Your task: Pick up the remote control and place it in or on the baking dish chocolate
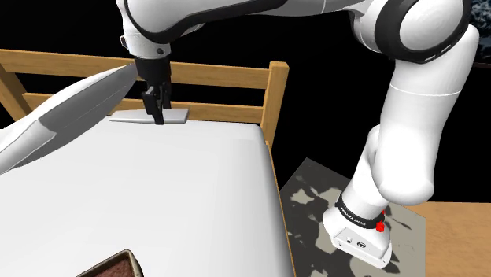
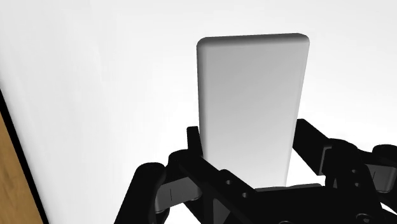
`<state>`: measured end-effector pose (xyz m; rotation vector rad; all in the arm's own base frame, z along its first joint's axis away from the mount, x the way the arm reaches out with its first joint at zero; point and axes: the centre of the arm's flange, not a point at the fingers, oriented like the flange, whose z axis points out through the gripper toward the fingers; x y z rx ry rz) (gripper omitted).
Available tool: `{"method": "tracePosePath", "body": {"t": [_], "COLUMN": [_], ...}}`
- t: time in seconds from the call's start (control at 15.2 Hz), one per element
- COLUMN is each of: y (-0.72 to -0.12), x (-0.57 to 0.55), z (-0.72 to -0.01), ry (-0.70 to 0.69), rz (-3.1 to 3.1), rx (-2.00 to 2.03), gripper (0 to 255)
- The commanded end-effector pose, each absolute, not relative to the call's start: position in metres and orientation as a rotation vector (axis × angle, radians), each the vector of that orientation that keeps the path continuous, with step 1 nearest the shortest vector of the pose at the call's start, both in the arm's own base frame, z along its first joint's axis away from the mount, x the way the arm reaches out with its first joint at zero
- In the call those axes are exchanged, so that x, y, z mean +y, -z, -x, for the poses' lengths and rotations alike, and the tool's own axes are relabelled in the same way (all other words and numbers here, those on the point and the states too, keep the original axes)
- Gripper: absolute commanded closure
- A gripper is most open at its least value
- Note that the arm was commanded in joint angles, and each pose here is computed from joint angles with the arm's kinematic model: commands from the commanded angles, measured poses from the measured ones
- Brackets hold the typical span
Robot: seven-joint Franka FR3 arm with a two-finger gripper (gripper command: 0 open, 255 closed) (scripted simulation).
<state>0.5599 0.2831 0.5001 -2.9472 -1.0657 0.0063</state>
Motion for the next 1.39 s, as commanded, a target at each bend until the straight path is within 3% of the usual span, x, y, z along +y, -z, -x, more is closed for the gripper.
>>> {"method": "tracePosePath", "body": {"t": [0.0, 1.32], "y": [-0.502, -0.505], "x": [0.302, 0.497], "z": [-0.545, -0.366], "ry": [-0.005, -0.005], "rz": [2.948, 2.948], "rx": [-1.065, -1.065], "gripper": [255, 255]}}
